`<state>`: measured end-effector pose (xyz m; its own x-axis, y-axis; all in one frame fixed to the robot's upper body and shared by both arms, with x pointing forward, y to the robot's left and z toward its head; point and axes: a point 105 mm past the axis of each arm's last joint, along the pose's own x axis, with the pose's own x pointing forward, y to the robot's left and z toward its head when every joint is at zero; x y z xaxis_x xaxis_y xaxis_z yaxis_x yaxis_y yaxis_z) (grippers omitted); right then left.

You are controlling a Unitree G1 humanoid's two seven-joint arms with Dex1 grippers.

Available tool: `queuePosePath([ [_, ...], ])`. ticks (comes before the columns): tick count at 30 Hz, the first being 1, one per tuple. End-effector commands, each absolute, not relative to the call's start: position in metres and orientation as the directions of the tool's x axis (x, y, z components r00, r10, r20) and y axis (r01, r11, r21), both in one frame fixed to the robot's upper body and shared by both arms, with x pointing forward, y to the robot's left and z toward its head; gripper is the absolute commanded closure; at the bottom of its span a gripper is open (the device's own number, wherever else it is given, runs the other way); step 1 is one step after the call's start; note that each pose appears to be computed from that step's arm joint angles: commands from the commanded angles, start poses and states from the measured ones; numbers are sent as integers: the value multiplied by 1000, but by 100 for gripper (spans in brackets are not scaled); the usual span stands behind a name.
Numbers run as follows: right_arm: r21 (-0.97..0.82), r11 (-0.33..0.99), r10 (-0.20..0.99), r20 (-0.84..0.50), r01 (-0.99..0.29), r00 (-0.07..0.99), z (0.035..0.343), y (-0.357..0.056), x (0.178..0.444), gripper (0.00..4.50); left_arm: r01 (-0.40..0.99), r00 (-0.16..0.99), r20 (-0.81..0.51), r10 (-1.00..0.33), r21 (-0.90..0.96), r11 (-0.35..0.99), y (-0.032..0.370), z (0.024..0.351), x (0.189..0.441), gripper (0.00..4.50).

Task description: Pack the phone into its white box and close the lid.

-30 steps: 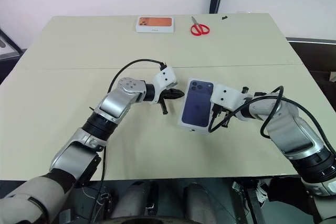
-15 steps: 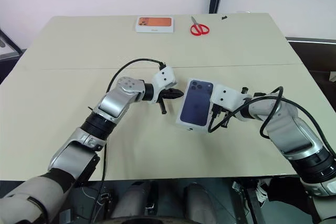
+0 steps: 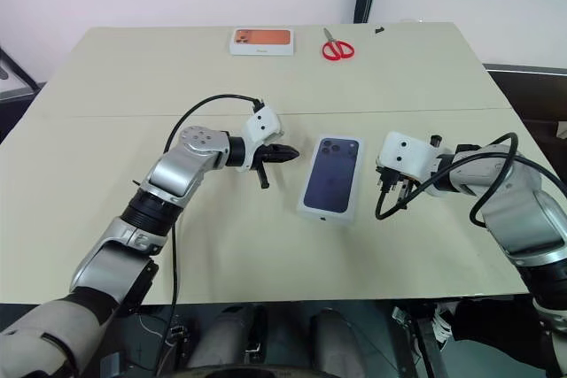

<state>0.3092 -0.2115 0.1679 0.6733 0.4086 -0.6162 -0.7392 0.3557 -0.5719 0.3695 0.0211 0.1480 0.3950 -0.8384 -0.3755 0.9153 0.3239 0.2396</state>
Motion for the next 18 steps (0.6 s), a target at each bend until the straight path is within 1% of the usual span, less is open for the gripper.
queuePosePath([
  [1, -593, 335, 439, -589, -732, 678, 176, -202, 305, 444, 934, 339, -368, -866, 242, 262, 11, 153, 358, 450],
  [4, -587, 338, 448, -587, -735, 674, 173, -198, 305, 444, 946, 298, -413, -861, 245, 210, 6, 143, 350, 450],
  [8, -581, 343, 454, -586, -739, 671, 170, -194, 306, 444, 953, 282, -455, -844, 237, 190, 1, 133, 346, 450],
  [14, -579, 374, 447, -572, -725, 688, 164, -190, 313, 444, 956, 269, -475, -838, 235, 173, -5, 130, 343, 450],
  [18, -573, 376, 452, -572, -728, 684, 160, -187, 313, 444, 955, 272, -469, -840, 238, 177, -5, 132, 344, 450],
])
